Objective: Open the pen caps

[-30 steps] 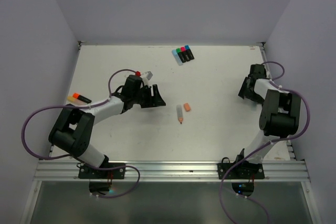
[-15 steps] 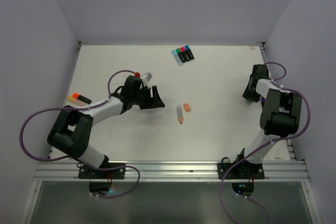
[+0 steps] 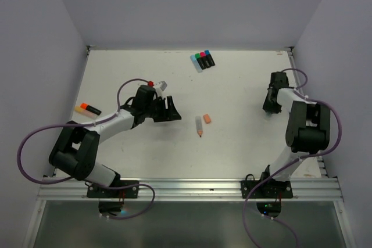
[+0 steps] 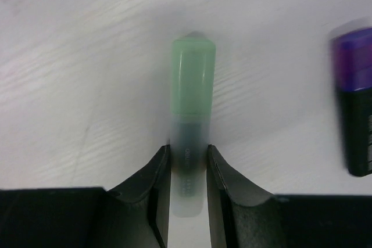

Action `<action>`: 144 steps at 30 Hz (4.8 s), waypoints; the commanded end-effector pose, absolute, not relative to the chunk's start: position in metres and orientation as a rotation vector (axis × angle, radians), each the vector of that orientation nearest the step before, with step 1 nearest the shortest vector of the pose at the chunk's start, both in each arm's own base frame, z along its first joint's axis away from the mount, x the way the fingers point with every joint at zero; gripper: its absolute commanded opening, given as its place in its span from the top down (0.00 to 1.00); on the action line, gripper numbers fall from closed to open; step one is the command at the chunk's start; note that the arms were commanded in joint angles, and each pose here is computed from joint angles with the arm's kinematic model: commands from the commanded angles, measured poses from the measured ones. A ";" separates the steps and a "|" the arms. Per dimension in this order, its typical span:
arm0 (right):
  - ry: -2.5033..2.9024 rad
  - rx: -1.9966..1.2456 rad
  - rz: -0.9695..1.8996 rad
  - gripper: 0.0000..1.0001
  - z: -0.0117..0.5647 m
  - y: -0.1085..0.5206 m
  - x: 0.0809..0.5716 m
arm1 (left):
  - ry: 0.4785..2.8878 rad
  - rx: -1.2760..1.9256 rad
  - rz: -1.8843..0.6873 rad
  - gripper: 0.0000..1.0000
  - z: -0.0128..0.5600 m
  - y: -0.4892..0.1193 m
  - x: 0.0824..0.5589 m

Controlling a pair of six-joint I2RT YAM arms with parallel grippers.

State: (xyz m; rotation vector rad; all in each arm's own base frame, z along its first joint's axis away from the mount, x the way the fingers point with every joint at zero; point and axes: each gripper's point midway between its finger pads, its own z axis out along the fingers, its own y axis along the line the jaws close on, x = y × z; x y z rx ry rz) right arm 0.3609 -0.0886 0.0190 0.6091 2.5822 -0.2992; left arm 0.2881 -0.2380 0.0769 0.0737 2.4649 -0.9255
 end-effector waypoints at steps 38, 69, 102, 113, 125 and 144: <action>2.289 -0.437 0.710 1.00 0.147 0.248 0.261 | 2.143 0.098 -1.399 0.41 0.177 -0.338 0.286; 2.241 -0.468 0.755 1.00 0.167 0.268 0.248 | 2.181 0.094 -1.343 1.00 0.160 -0.343 0.290; 2.359 -0.481 0.755 1.00 0.106 0.298 0.204 | 1.903 -0.069 -1.318 1.00 0.227 -0.280 0.367; 2.339 -0.498 0.693 1.00 0.104 0.297 0.178 | 1.894 -0.221 -0.936 1.00 0.229 -0.214 0.412; 2.391 -0.376 0.384 1.00 0.073 0.314 0.261 | 1.918 -0.222 -0.757 1.00 0.218 -0.169 0.351; 2.430 -0.313 0.226 0.83 0.040 0.313 0.293 | 1.961 -0.140 -0.871 1.00 0.208 -0.179 0.315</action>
